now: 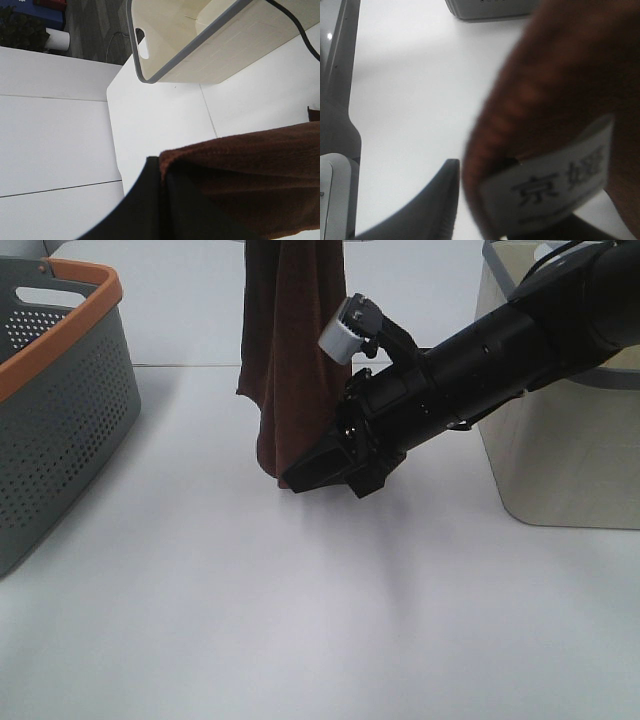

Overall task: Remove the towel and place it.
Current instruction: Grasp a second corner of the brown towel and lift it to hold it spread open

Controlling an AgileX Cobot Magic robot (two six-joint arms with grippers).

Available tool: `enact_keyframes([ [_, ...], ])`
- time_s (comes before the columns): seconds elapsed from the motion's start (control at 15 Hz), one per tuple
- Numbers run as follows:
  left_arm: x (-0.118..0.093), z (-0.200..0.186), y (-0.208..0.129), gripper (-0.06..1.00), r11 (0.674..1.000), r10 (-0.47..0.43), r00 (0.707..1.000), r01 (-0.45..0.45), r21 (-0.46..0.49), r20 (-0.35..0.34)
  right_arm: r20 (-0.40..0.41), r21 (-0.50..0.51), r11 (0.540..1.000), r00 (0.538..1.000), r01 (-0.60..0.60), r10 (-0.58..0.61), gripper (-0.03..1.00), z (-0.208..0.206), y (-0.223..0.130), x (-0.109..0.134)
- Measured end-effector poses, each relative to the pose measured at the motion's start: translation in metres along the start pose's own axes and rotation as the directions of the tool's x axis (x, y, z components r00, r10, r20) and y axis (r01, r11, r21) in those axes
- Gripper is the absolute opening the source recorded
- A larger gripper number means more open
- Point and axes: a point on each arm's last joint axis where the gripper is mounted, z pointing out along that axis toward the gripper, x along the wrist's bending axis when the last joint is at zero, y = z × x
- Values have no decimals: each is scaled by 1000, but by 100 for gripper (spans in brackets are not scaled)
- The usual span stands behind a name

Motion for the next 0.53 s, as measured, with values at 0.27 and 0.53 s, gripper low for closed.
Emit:
enact_keyframes([
  [0.27, 0, 0, 0, 0, 1000, -3, 1000, 3, 0, 0, 6, -6, 999, 999, -32, 32, 19, -2, 2, 1],
  [0.53, 0, 0, 0, 0, 1000, -9, 1000, 9, 0, 0, 25, -28, 1000, 1000, 0, 1, 2, -16, 12, 5],
])
